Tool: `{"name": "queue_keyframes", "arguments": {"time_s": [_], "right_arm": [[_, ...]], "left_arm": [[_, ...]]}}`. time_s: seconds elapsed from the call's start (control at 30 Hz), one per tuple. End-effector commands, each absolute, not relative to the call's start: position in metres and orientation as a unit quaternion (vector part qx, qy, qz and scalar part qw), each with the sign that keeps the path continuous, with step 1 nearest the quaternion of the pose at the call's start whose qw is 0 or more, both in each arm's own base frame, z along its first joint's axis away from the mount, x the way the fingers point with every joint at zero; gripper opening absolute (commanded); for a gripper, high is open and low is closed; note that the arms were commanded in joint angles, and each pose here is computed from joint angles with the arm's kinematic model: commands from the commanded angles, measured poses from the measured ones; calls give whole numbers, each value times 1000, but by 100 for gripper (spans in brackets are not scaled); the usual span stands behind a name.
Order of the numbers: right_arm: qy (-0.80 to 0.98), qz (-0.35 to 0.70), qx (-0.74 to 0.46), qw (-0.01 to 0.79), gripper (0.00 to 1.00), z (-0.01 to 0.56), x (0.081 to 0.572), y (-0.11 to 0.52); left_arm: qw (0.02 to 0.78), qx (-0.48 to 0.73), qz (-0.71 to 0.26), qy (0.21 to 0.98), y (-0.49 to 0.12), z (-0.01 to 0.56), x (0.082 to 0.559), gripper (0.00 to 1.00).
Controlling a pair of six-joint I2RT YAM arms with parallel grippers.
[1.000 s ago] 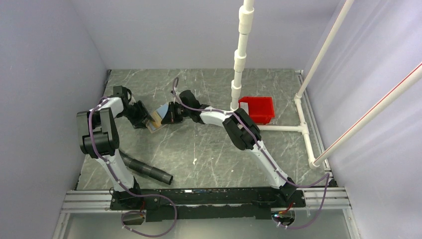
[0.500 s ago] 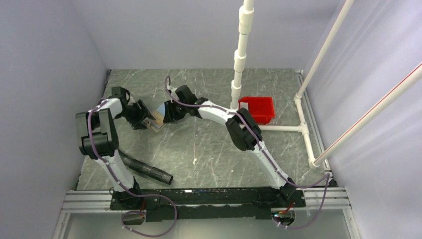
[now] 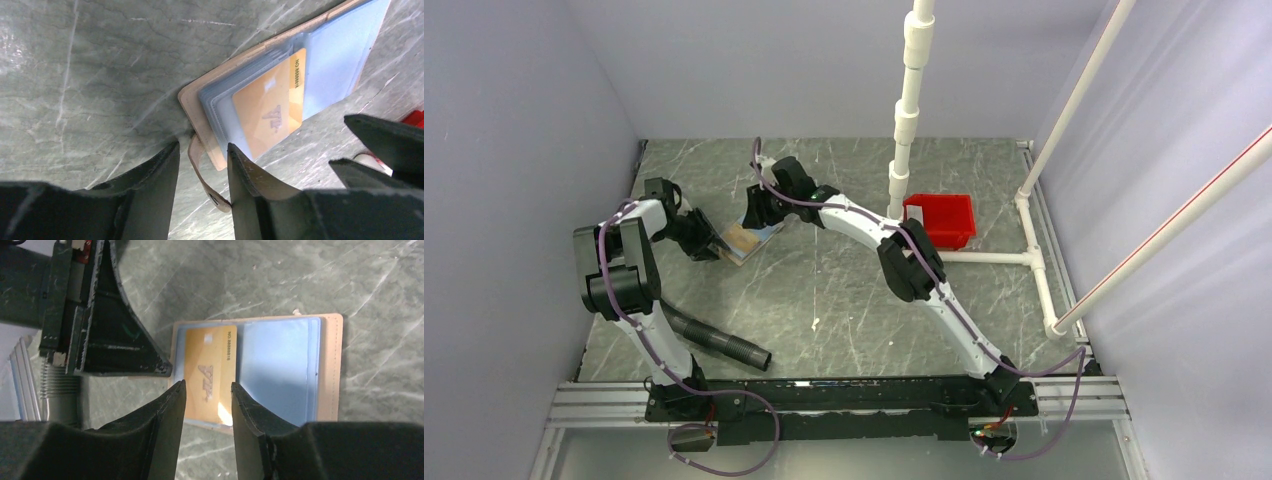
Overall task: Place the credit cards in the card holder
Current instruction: Insert the credit card into the card holder.
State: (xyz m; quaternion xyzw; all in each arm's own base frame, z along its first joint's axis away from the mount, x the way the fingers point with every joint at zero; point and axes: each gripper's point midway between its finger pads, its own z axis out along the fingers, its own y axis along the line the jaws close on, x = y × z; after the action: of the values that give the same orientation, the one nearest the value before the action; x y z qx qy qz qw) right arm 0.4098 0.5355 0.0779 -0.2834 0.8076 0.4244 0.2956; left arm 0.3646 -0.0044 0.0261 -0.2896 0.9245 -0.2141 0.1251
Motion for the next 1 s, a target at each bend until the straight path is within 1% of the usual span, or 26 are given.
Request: {"name": "queue_keyframes", "arguments": {"time_s": [0.0, 0.03, 0.1, 0.17, 0.23, 0.27, 0.43, 0.53, 0.67, 0.73, 0.8, 0.97], "right_arm": [[791, 451, -274, 310, 41, 82, 424, 548], [790, 454, -272, 309, 41, 81, 424, 549], [790, 460, -269, 304, 40, 76, 424, 551], [788, 467, -269, 298, 38, 74, 422, 553], [788, 473, -265, 292, 32, 72, 421, 554], [787, 478, -264, 287, 29, 71, 419, 555], [776, 515, -260, 256, 17, 75, 401, 562], [763, 543, -267, 226, 13, 79, 378, 569], [745, 565, -284, 209, 12, 90, 354, 583], [740, 573, -284, 208, 12, 99, 350, 585], [744, 563, -283, 223, 13, 108, 357, 581], [777, 495, -267, 282, 28, 118, 395, 557]], "left_arm": [[123, -293, -198, 927, -1, 30, 355, 44], [121, -295, -198, 927, -2, 29, 354, 42], [111, -299, -198, 927, -2, 24, 353, 33], [102, -303, -197, 927, -2, 19, 352, 28], [93, -307, -192, 927, -1, 15, 351, 24], [93, -308, -191, 927, -1, 14, 352, 23], [84, -313, -200, 925, -3, 8, 355, 19], [89, -313, -205, 923, -4, 9, 359, 17], [95, -311, -206, 923, -4, 12, 360, 15], [94, -310, -206, 923, -4, 12, 359, 15], [94, -309, -206, 924, -4, 13, 358, 14], [95, -307, -203, 925, -3, 14, 357, 12]]}}
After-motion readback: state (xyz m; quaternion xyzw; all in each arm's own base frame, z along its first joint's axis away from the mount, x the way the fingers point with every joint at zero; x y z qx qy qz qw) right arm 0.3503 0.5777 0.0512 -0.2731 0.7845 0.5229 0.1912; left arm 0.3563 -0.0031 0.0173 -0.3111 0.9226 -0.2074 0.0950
